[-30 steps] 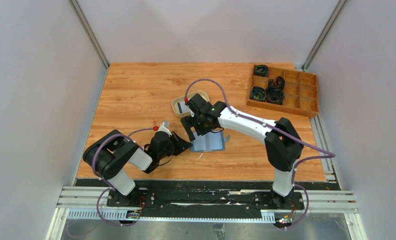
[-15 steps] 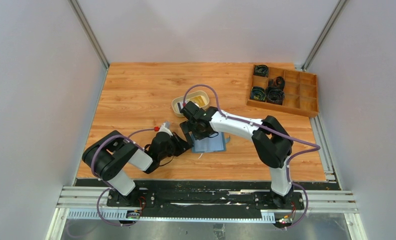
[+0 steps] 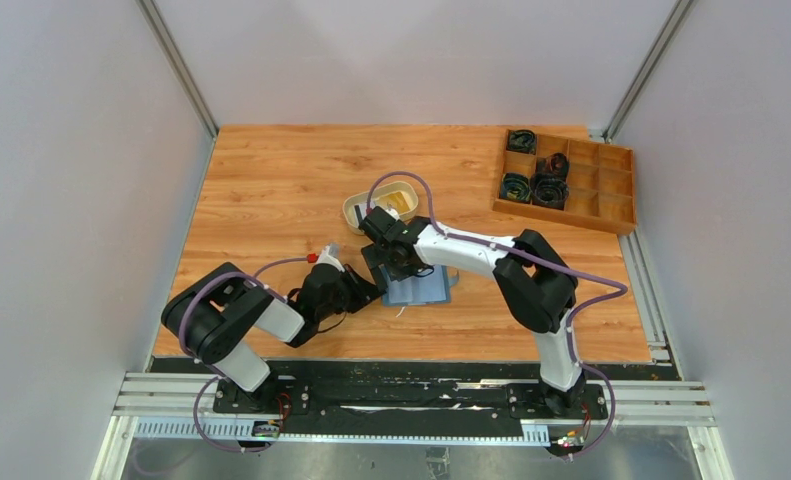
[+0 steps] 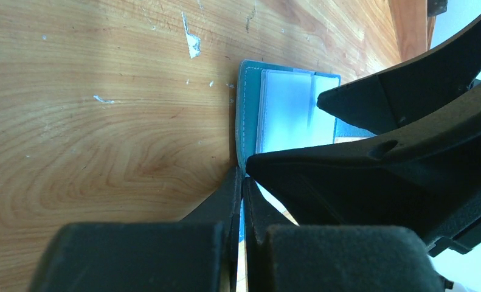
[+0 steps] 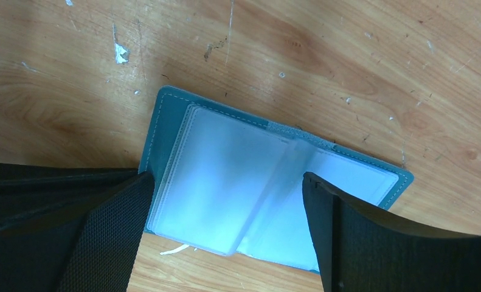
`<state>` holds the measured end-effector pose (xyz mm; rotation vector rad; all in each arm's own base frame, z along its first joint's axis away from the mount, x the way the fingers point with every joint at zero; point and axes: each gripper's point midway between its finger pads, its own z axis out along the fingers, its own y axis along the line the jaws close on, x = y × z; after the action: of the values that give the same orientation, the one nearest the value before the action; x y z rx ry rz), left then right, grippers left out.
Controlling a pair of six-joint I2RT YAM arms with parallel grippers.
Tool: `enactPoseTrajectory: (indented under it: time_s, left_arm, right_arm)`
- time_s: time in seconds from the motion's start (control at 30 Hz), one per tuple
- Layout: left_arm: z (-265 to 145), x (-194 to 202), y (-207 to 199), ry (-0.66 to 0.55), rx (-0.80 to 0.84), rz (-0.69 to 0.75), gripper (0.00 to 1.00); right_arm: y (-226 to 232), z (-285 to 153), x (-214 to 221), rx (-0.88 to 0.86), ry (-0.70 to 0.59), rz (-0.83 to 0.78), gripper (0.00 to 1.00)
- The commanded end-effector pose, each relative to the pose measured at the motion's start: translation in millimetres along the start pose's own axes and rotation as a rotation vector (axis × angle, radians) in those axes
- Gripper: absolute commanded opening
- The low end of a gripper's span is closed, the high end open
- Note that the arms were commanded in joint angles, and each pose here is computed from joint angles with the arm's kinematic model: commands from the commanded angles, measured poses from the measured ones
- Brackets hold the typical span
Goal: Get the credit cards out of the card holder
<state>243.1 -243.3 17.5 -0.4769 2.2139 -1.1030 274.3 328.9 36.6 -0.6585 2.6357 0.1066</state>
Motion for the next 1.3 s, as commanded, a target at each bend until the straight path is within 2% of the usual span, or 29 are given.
enactPoseTrajectory:
  time_s: [0.0, 0.23, 0.53, 1.27]
  left_arm:
    - [-12, 24, 57, 0.072, -0.215, 0.026, 0.0]
    - [-15, 22, 59, 0.063, -0.225, 0.027, 0.0]
    - [-17, 22, 61, 0.057, -0.237, 0.026, 0.0]
    - [-18, 22, 63, 0.053, -0.242, 0.025, 0.0]
  right_arm:
    - [-4, 18, 20, 0.049, 0.045, 0.001, 0.96]
    - [-16, 25, 33, 0.101, 0.07, -0.011, 0.96]
    - [-50, 13, 48, 0.196, 0.073, -0.041, 0.99]
    - [-88, -11, 69, 0.364, 0.115, -0.114, 1.0]
